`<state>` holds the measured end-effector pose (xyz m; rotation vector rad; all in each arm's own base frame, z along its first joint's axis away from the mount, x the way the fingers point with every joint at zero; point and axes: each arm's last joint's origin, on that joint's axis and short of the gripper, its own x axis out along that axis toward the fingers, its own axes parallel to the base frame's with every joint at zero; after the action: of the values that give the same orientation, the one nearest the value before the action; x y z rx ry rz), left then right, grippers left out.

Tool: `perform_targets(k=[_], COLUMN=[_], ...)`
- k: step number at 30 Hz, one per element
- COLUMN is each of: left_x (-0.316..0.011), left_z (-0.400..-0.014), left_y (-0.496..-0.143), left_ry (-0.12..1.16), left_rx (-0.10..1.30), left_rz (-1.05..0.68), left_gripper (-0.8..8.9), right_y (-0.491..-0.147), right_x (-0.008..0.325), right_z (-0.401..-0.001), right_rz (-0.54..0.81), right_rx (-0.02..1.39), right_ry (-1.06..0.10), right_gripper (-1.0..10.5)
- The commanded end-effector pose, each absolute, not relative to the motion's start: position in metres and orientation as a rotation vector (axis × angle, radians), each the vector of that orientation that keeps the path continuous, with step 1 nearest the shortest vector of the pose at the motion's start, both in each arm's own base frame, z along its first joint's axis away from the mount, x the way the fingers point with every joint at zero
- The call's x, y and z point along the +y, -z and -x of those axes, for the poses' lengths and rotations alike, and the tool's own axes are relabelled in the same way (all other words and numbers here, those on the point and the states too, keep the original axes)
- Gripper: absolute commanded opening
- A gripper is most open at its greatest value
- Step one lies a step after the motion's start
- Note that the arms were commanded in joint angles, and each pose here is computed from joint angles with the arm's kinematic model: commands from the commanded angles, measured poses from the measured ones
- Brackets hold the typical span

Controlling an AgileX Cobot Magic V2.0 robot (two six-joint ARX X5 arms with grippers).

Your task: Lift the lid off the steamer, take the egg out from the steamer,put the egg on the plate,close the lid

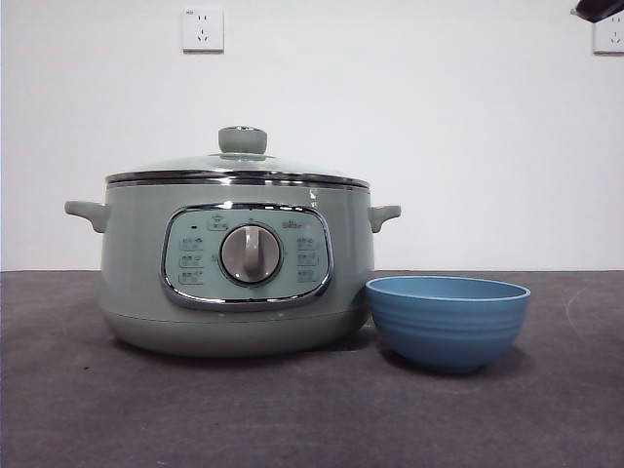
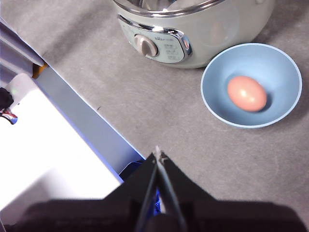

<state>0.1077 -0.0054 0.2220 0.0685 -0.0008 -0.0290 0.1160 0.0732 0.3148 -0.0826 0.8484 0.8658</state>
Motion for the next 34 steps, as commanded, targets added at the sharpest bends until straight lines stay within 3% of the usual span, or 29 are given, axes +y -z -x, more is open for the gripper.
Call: perform_targets(k=[1,10,14,34], left_x=[-0.004,-0.003,-0.003,-0.003], left_z=[-0.105,-0.098,-0.096,-0.096], left_y=[-0.196,-0.152,-0.146,-0.147], left_ry=[0.011,-0.012,-0.008,-0.002], left_rx=[0.017,0.129,0.187,0.179], left_rz=[-0.076,-0.056,-0.054,-0.011], left_gripper=[-0.04,-0.04,-0.04,-0.03], right_y=[-0.315,-0.315,-0.315,-0.315], right_x=[0.073,0.073,0.073,0.073], right_z=[-0.116,-0.116,-0.116,-0.116], right_rz=[0.079,0.079,0.079,0.079], right_rx=[0.846,0.847,0.846,0.846], right_ry=[-0.863,-0.863,-0.863,-0.863], right_gripper=[0.0,0.0,0.0,0.0])
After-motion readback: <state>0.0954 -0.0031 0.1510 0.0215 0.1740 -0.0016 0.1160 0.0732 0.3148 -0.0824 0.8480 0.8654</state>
